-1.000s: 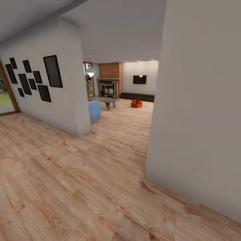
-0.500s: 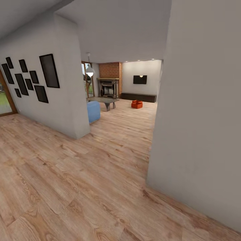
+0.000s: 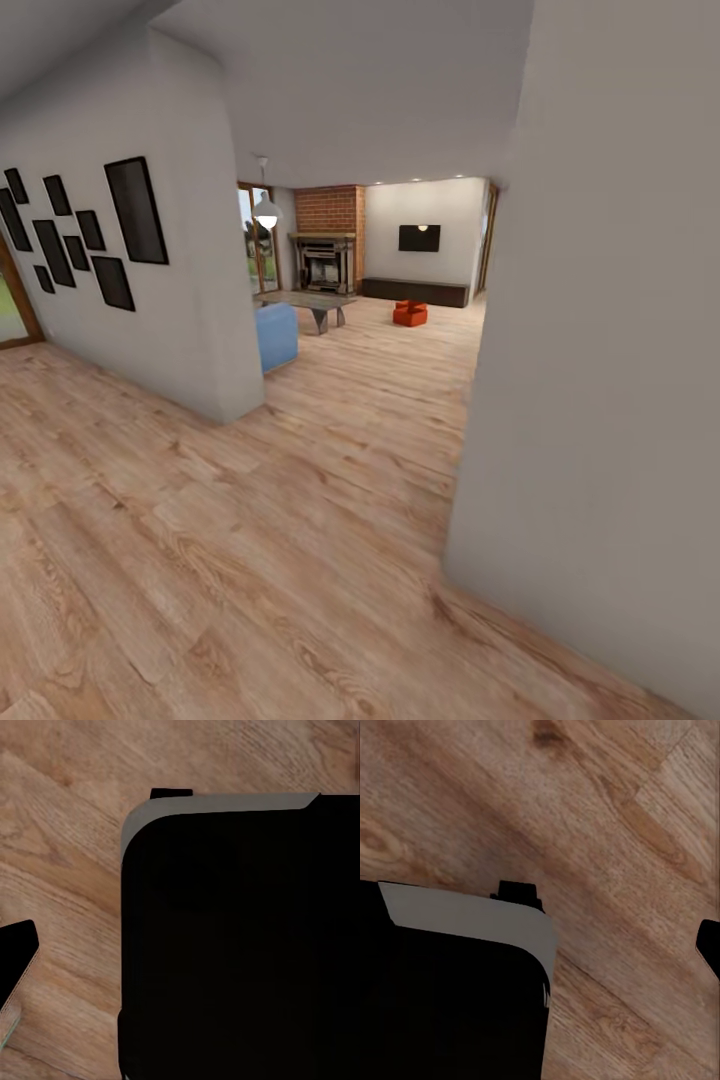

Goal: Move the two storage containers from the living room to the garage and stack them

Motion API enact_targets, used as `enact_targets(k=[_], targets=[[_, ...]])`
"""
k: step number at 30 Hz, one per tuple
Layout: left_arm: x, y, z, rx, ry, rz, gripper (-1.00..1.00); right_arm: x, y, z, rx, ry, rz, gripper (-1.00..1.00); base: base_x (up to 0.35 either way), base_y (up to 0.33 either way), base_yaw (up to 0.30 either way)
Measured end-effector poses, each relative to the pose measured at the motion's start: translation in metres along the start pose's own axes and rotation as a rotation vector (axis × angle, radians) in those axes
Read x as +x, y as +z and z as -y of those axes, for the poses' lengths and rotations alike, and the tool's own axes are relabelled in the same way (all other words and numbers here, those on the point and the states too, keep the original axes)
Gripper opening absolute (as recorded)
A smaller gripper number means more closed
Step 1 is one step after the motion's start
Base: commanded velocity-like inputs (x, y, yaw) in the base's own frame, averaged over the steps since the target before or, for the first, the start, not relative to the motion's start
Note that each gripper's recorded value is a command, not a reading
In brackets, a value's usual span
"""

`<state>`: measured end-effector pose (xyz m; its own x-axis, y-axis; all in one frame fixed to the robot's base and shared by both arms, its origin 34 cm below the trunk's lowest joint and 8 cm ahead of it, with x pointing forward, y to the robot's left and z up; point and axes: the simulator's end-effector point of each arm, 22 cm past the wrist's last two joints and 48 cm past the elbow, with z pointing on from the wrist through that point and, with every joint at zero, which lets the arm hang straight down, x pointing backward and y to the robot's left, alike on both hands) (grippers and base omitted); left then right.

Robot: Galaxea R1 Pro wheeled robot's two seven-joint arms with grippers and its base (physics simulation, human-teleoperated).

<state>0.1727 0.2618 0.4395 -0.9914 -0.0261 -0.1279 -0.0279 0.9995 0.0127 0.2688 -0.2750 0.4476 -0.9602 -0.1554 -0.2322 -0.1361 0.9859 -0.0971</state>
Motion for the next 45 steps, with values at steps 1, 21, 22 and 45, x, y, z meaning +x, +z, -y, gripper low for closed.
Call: enact_targets(k=[1,21,22,45], targets=[[0.0,0.0,0.0,0.0,0.0,0.0,1.0,0.0,0.0,0.0,0.0,0.0,0.0,1.0,0.322,0.0,0.0],[0.0003,0.0,-0.0001,-0.001,0.0,-0.002,1.0,0.0001,0.0,-0.0005,-0.002,-0.001,0.0,1.0,0.322,0.0,0.0],[0.0003,0.0,-0.0001,0.0,0.0,-0.002,1.0,0.0001,0.0,-0.0006,-0.003,0.0,-0.001,1.0,0.322,0.0,0.0],[0.0003,0.0,0.0,0.0,0.0,-0.001,1.0,0.0004,0.0,-0.0007,-0.003,0.0,-0.002,1.0,0.322,0.017,0.0]])
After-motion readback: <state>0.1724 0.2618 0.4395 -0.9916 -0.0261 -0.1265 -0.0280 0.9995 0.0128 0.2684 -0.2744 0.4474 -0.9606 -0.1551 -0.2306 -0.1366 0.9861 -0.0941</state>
